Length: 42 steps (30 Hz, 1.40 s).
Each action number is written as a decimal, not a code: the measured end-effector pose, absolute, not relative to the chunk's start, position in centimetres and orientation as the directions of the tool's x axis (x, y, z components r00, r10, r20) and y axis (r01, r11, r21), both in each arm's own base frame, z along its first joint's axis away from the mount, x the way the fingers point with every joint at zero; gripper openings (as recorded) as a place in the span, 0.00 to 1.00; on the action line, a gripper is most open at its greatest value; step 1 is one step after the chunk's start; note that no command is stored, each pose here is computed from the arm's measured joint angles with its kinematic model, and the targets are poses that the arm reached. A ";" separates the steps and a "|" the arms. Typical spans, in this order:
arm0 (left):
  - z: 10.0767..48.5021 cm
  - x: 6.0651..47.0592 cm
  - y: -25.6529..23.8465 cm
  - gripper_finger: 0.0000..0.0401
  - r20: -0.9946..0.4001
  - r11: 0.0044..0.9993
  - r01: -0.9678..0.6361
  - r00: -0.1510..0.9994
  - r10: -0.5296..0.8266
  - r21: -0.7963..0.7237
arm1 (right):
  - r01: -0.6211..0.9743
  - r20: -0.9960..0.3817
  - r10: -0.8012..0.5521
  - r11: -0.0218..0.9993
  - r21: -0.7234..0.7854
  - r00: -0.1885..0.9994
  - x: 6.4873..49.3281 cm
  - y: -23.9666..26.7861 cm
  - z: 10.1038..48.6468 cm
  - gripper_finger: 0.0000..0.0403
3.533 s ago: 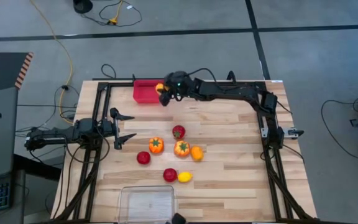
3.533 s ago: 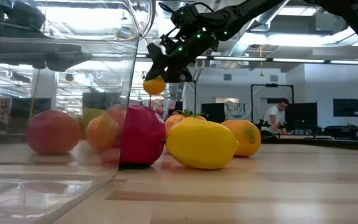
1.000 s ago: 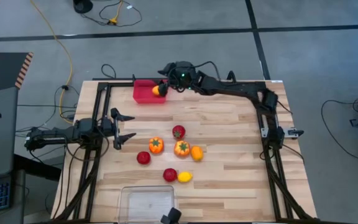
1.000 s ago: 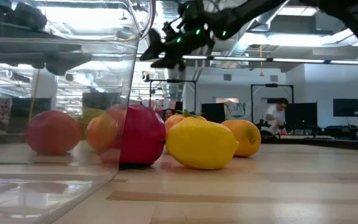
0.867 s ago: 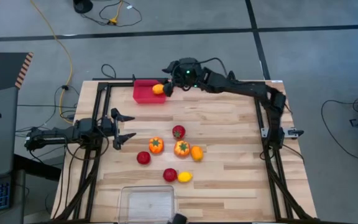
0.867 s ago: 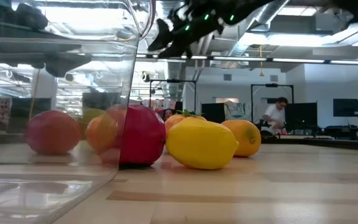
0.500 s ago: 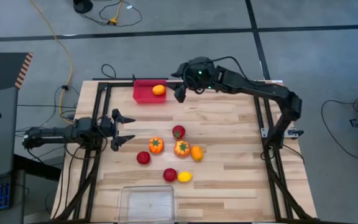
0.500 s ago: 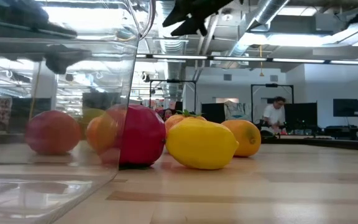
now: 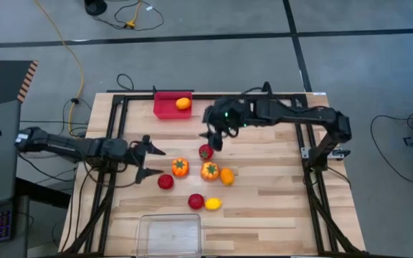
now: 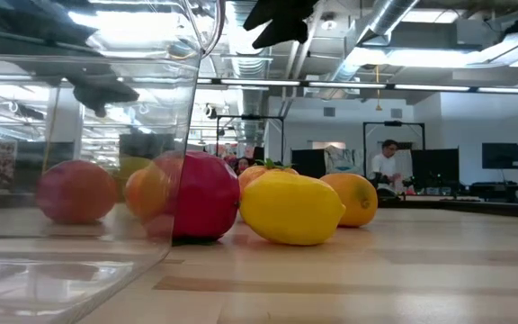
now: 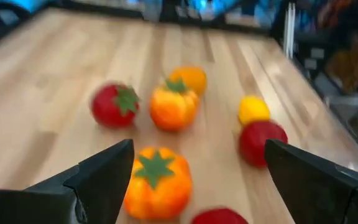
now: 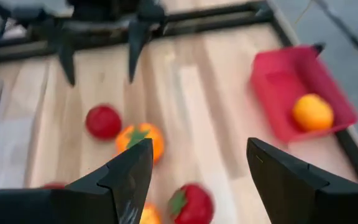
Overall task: Sort produce into baskets
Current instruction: Put the middle left red tomato into the transparent bin
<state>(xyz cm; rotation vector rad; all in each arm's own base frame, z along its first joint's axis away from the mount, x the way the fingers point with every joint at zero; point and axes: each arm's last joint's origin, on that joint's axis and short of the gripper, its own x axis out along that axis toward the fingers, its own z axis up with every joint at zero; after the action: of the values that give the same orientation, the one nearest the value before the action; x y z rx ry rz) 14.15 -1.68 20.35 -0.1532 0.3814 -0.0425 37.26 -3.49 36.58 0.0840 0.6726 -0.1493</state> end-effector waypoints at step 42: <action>13.7 20.0 -6.3 0.70 -0.863 0.997 -0.025 0.503 -0.052 -0.074 | 0.322 -0.817 -0.294 0.936 -0.142 0.496 32.6 5.7 24.7 0.71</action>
<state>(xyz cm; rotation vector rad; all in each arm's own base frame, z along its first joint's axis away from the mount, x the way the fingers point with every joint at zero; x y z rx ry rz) 19.96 -6.28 13.72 -0.0804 1.0440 -0.0167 32.63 5.71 24.67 0.0307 0.9834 -0.3731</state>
